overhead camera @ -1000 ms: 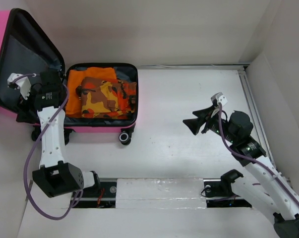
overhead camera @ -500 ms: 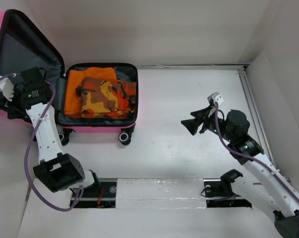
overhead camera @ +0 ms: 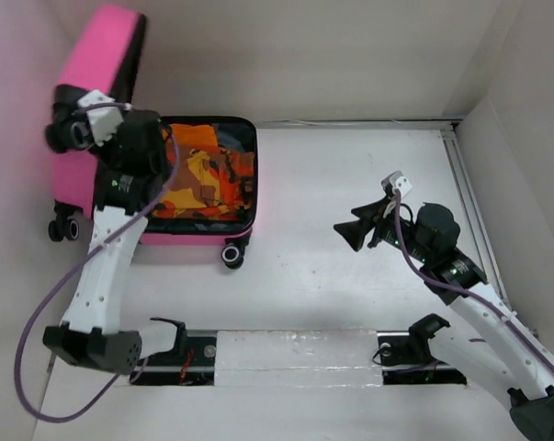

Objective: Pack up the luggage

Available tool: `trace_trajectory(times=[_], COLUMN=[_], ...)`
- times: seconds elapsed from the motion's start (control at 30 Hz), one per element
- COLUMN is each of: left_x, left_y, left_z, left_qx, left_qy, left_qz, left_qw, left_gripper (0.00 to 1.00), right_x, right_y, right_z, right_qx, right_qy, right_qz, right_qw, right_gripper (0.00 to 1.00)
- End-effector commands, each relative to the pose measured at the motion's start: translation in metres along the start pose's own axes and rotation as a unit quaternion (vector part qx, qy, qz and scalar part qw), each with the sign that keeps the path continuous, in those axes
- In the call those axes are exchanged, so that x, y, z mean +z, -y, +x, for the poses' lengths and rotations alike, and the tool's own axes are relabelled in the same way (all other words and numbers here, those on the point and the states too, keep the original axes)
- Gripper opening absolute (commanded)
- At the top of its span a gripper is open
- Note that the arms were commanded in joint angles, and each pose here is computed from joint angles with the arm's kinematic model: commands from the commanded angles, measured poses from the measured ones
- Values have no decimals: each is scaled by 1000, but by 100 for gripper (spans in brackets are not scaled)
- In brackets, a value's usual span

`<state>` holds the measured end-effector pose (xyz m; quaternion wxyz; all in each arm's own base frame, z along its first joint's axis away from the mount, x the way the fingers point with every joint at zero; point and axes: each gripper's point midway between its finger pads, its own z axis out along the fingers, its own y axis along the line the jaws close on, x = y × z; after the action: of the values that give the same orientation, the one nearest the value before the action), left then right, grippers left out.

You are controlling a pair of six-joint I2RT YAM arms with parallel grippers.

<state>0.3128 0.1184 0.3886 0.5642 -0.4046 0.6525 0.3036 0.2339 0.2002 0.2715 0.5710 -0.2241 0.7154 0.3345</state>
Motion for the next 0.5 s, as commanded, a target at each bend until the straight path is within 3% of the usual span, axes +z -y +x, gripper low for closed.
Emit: trace_trajectory(times=[0.0, 0.03, 0.07, 0.1, 0.13, 0.17, 0.2, 0.23, 0.27, 0.3, 0.33, 0.4, 0.43, 0.47], left_x=[-87, -103, -137, -151, -165, -178, -202, -212, -223, -232, -252, -276, -298, -304], left_y=[66, 74, 89, 92, 93, 97, 96, 99, 98, 101, 102, 103, 101, 100], left_z=[-32, -29, -23, -17, -12, 2, 3, 11, 12, 18, 24, 33, 39, 39], left_qx=[-105, -102, -98, -82, -64, -46, -38, -29, -17, -6, 15, 45, 63, 68], left_qy=[1, -1, -2, 2, 8, 1, 2, -7, 1, -13, -23, -39, -67, -78], left_qz=[270, 322, 437, 483, 524, 562, 619, 643, 667, 688, 729, 778, 819, 828], left_qw=[957, 941, 894, 872, 850, 826, 785, 766, 745, 726, 684, 625, 566, 551], left_gripper=[0, 0, 0, 0, 8, 23, 39, 54, 78, 85, 85, 77, 77, 77], right_x=[0, -2, -2, -2, 0, 3, 4, 7, 9, 13, 13, 19, 19, 22], right_y=[-6, -8, -6, -8, -7, -6, -7, -3, -1, 0, 2, 6, 7, 10], right_z=[-30, -32, -32, -32, -29, -26, -28, -24, -22, -18, -23, -15, -15, -13], right_qx=[-21, -22, -22, -22, -21, -19, -21, -18, -16, -14, -16, -12, -13, -11], right_qy=[39, 44, 45, 44, 39, 33, 37, 31, 27, 19, 25, 12, 13, 9], right_qz=[-5, -6, 0, -5, -4, -3, -4, 4, 9, 10, 19, 27, 35, 41], right_qw=[999, 999, 999, 999, 999, 999, 999, 999, 999, 1000, 999, 999, 999, 999], right_gripper=[74, 74, 74, 74, 74, 74, 74, 74, 74, 74, 74, 74, 74, 74])
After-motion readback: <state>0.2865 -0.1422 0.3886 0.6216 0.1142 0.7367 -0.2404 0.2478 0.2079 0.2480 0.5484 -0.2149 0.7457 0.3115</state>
